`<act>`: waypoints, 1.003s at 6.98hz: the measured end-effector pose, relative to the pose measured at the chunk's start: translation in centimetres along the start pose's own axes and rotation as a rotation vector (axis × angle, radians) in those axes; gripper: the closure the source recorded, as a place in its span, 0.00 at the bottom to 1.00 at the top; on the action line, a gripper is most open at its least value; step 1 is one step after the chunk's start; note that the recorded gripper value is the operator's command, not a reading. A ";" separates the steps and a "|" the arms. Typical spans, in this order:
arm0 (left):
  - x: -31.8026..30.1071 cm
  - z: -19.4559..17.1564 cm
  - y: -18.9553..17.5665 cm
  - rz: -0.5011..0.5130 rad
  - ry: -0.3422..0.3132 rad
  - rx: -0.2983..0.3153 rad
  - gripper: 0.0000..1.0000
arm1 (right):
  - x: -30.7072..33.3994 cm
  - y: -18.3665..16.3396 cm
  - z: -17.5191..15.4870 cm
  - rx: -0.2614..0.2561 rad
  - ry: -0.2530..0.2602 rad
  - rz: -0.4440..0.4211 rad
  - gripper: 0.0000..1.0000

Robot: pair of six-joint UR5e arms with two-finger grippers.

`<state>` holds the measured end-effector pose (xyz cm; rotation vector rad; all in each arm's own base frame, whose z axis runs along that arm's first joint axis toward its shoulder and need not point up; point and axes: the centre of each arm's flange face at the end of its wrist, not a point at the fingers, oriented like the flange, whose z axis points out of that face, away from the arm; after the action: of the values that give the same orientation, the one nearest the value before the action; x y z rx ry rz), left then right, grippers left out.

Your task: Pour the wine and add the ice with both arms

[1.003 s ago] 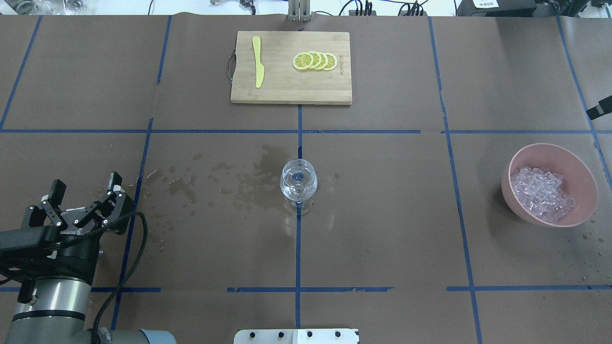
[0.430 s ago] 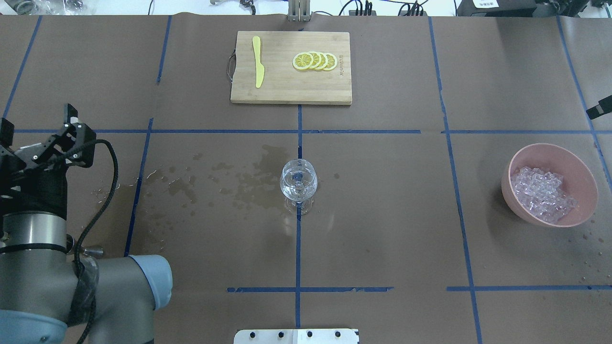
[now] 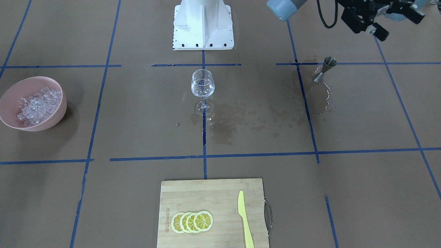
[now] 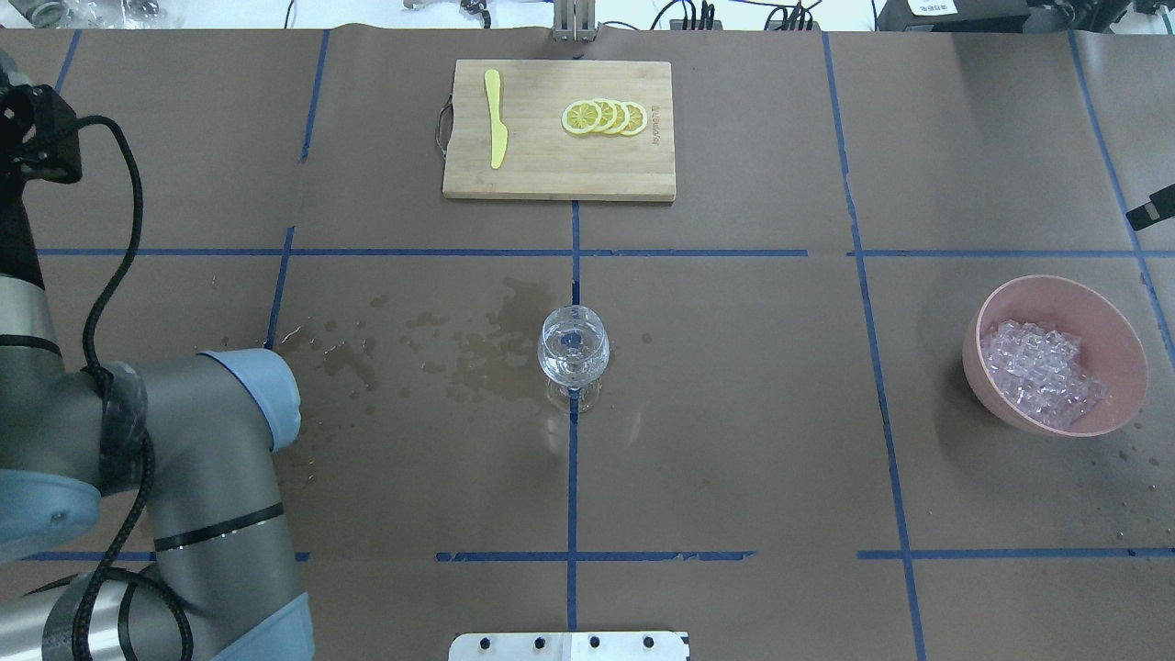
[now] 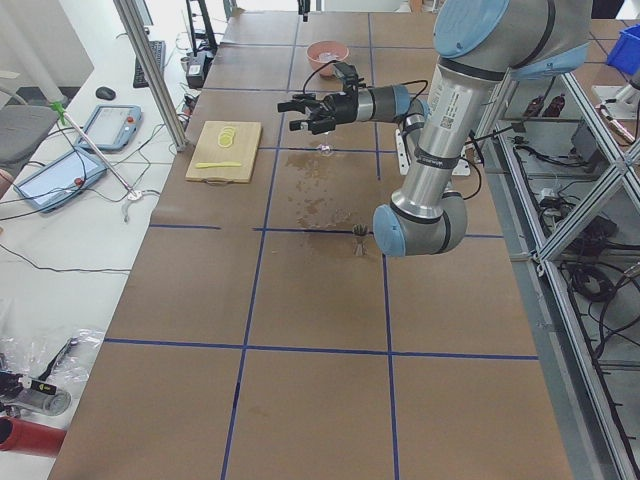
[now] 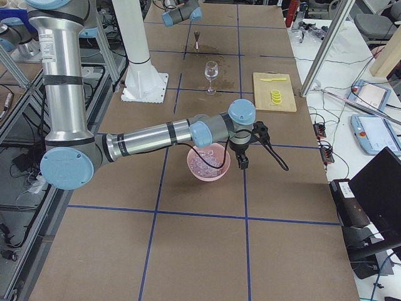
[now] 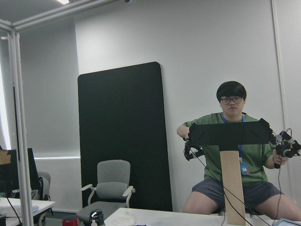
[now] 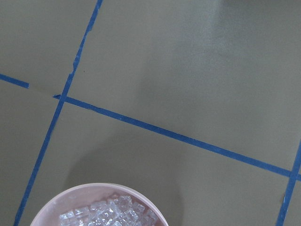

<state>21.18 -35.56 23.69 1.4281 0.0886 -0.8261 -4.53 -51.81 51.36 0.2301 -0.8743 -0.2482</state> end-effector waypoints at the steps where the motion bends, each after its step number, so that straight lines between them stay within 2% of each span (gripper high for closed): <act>1: -0.3 1.7 -2.0 0.045 -0.040 0.059 0.00 | 0.1 0.1 0.0 -0.001 0.000 0.001 0.00; 5: -0.1 6.7 -10.9 0.328 -0.186 0.255 0.00 | 0.2 0.3 0.1 -0.005 -0.001 0.006 0.00; 6: 1.0 8.2 -13.0 0.386 -0.186 0.314 0.00 | 0.2 0.4 0.2 -0.006 -0.001 0.007 0.00; 7: 2.4 10.2 -14.7 0.412 -0.146 0.367 0.00 | 0.3 0.5 0.2 -0.007 -0.001 0.010 0.00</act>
<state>10.70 -44.58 12.12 1.6465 -0.4768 -0.6175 -4.47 -51.47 51.83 0.2190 -0.8754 -0.2426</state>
